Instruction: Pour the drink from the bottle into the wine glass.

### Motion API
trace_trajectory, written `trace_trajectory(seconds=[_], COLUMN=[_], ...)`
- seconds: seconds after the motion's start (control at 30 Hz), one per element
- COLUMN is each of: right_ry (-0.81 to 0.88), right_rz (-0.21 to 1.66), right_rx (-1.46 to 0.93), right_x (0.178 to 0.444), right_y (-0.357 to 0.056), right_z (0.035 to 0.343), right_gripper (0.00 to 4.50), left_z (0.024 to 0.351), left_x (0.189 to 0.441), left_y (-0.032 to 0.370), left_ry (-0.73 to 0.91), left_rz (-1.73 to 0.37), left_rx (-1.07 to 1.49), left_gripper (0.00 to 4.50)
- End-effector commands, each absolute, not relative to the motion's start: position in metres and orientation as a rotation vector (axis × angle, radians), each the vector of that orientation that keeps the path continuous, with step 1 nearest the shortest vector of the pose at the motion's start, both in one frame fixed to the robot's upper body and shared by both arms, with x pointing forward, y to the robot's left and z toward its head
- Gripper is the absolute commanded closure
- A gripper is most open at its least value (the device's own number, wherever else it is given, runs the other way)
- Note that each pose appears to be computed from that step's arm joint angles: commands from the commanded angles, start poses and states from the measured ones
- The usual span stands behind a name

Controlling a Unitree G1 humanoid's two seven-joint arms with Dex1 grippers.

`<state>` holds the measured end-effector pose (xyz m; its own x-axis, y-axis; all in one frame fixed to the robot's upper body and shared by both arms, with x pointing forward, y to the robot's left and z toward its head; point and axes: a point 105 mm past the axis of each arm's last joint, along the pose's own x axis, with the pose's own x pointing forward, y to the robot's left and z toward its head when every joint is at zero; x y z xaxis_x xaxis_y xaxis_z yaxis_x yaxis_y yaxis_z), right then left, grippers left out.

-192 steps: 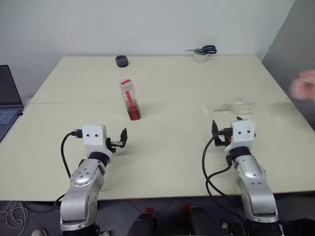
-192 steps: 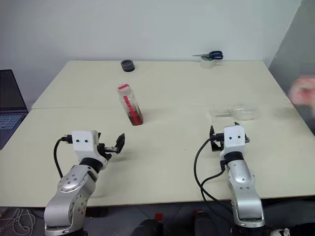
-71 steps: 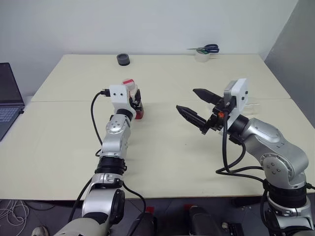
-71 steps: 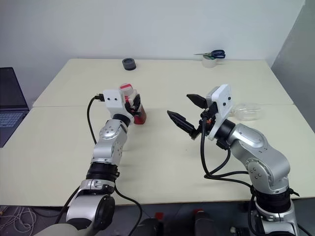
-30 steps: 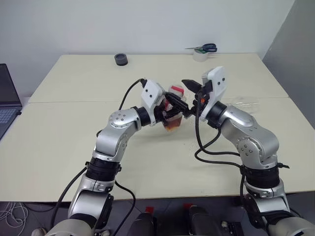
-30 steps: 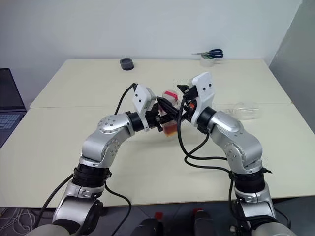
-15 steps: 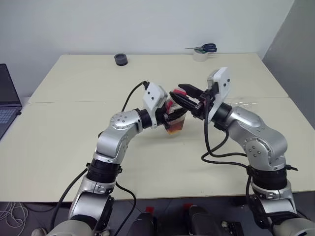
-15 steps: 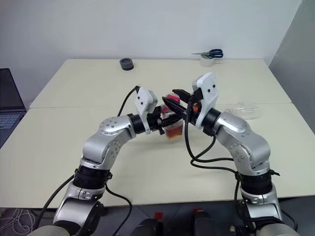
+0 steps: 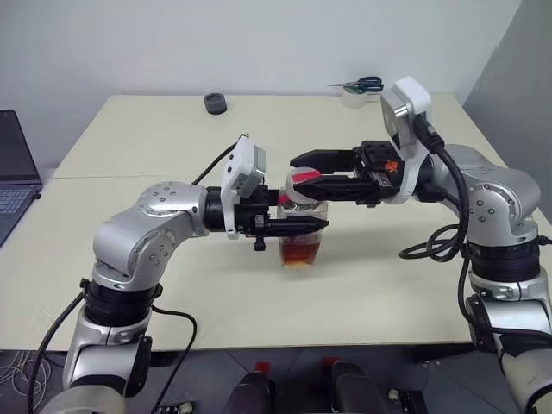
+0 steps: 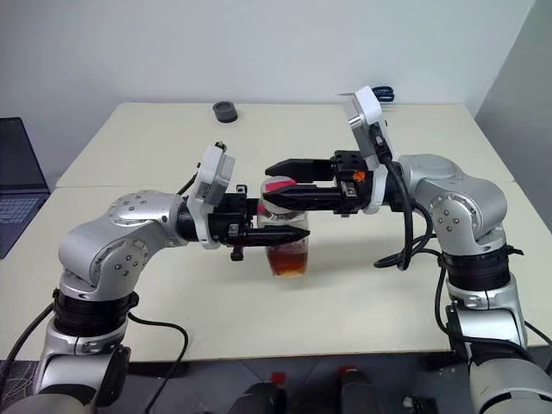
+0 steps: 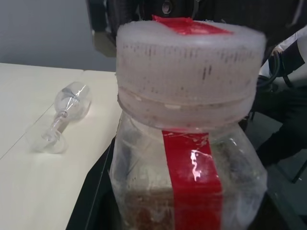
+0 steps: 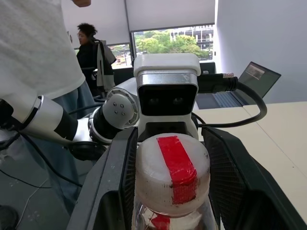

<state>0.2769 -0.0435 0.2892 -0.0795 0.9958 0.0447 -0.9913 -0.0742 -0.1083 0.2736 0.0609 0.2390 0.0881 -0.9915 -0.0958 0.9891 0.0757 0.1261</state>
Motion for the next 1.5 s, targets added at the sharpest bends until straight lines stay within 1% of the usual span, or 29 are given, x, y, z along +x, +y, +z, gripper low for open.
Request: trace_trajectory(seconds=[0.03, 0.1, 0.17, 0.23, 0.33, 0.47, 0.53, 0.67, 0.77, 0.97, 1.23, 1.33, 1.43, 1.5], right_ry=[-0.159, -0.174, -0.194, -0.217, -0.244, -0.261, -0.272, -0.309, -0.338, -0.356, -0.340, -0.330, -0.325, -0.320], right_rz=[1.484, 1.413, 1.361, 1.310, 1.225, 1.192, 1.168, 1.102, 1.073, 1.036, 0.990, 0.982, 0.984, 0.984], right_rx=[-0.055, -0.006, 0.046, 0.064, 0.061, 0.046, 0.004, -0.041, -0.058, -0.056, -0.049, -0.054, -0.051, -0.052], right_x=[0.295, 0.298, 0.295, 0.289, 0.283, 0.270, 0.269, 0.278, 0.282, 0.289, 0.295, 0.297, 0.296, 0.296], right_y=[-0.061, -0.067, -0.070, -0.069, -0.065, -0.052, -0.045, -0.028, -0.024, -0.024, -0.037, -0.041, -0.043, -0.044], right_z=[0.303, 0.308, 0.315, 0.318, 0.316, 0.309, 0.304, 0.299, 0.300, 0.301, 0.300, 0.298, 0.297, 0.295], right_gripper=[1.99, 1.36, 0.59, 0.02, 0.02, 0.02, 0.02, 0.02, 0.02, 0.02, 0.02, 0.58, 1.40, 2.17], left_z=[0.257, 0.258, 0.256, 0.253, 0.251, 0.251, 0.251, 0.253, 0.255, 0.257, 0.258, 0.258, 0.259, 0.259], left_x=[0.269, 0.277, 0.285, 0.293, 0.301, 0.306, 0.310, 0.315, 0.315, 0.314, 0.315, 0.315, 0.315, 0.315], left_y=[0.057, 0.059, 0.060, 0.061, 0.060, 0.056, 0.055, 0.052, 0.050, 0.048, 0.050, 0.050, 0.050, 0.050], left_ry=[-0.114, -0.129, -0.143, -0.154, -0.171, -0.184, -0.192, -0.207, -0.212, -0.221, -0.221, -0.222, -0.224, -0.225], left_rz=[-1.528, -1.486, -1.440, -1.394, -1.358, -1.345, -1.340, -1.340, -1.347, -1.356, -1.349, -1.347, -1.347, -1.346], left_rx=[0.225, 0.217, 0.211, 0.207, 0.200, 0.186, 0.196, 0.205, 0.207, 0.216, 0.218, 0.218, 0.217, 0.217], left_gripper=[2.72, 2.72, 2.72, 2.72, 2.72, 2.72, 2.72, 2.72, 2.72, 2.72, 2.72, 2.72, 2.72, 2.72])
